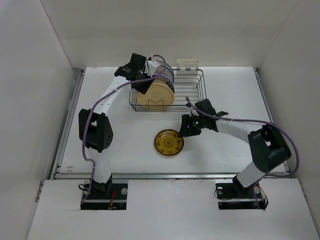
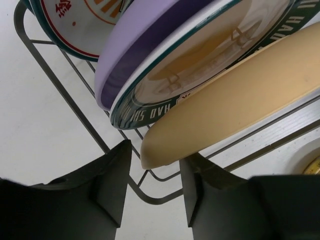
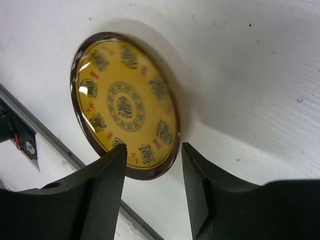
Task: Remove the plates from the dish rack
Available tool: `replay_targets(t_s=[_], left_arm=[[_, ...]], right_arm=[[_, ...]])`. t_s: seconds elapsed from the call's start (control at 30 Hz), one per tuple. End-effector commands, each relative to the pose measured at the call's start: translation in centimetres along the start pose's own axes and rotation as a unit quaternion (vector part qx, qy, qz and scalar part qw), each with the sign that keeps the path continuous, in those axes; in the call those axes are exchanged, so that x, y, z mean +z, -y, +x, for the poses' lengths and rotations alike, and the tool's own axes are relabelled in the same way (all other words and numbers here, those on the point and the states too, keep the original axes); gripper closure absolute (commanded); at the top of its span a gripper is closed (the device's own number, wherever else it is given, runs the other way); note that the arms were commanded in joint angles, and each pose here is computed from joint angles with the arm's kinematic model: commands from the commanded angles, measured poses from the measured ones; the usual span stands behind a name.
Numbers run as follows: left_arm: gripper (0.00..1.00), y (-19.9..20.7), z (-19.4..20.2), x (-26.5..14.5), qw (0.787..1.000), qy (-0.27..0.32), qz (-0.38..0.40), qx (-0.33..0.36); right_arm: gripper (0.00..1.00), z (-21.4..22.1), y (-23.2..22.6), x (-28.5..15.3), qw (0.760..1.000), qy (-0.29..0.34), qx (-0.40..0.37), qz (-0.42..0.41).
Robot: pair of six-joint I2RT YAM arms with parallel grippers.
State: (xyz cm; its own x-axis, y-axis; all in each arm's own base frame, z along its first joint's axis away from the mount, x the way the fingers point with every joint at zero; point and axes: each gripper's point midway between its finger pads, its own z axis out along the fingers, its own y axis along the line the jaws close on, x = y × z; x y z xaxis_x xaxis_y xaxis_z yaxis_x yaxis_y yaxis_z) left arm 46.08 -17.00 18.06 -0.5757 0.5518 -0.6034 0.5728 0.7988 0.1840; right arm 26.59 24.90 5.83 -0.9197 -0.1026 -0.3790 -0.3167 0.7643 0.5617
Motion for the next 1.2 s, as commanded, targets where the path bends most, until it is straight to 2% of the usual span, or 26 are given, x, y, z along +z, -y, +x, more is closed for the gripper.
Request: replay_targets(t_s=[0.0, 0.17, 0.23, 0.3, 0.37, 0.6, 0.9, 0.97, 1.07, 1.17], left_arm=[[0.62, -0.6, -2.4, -0.6, 0.999, 0.037, -0.016, 0.005], [0.76, -0.4, -1.9, 0.3, 1.0, 0.028, -0.013, 0.0], [0.76, -0.4, -1.9, 0.3, 1.0, 0.028, -0.013, 0.0], [0.85, -0.3, -1.6, 0.4, 1.0, 0.024, -0.012, 0.0], [0.99, -0.6, -1.3, 0.8, 1.0, 0.017, -0.019, 0.0], [1.0, -0.7, -1.8, -1.4, 1.0, 0.009, -0.018, -0.01], [1.0, -0.7, -6.5, -9.1, 0.995, 0.089, -0.008, -0.051], [1.0, -0.7, -6.5, -10.0, 0.994, 0.095, -0.009, -0.056], [1.0, -0.2, -6.3, -10.6, 0.994, 0.099, -0.008, -0.045], [1.0, -0.7, -4.9, -9.1, 0.996, 0.078, -0.036, -0.033]], right_arm=[[0.46, -2.2, -1.8, -1.6, 0.999, 0.047, -0.024, -0.015], [0.46, -2.9, -2.4, -2.4, 0.998, 0.05, -0.029, -0.011], [0.46, -2.9, -2.4, -2.4, 0.998, 0.05, -0.029, -0.011], [0.45, -3.1, -2.5, -2.5, 0.998, 0.05, -0.029, -0.011], [0.45, -3.5, -2.8, -2.7, 0.998, 0.055, -0.032, -0.013], [0.45, -3.8, -3.0, -3.7, 0.998, 0.06, -0.036, -0.004], [0.45, -6.1, -5.1, -6.1, 0.993, 0.098, -0.058, -0.014], [0.45, -6.4, -5.4, -6.5, 0.993, 0.102, -0.065, -0.015], [0.45, -6.7, -5.7, -6.8, 0.991, 0.111, -0.07, -0.019], [0.45, -6.9, -5.6, -6.6, 0.991, 0.112, -0.07, -0.019]])
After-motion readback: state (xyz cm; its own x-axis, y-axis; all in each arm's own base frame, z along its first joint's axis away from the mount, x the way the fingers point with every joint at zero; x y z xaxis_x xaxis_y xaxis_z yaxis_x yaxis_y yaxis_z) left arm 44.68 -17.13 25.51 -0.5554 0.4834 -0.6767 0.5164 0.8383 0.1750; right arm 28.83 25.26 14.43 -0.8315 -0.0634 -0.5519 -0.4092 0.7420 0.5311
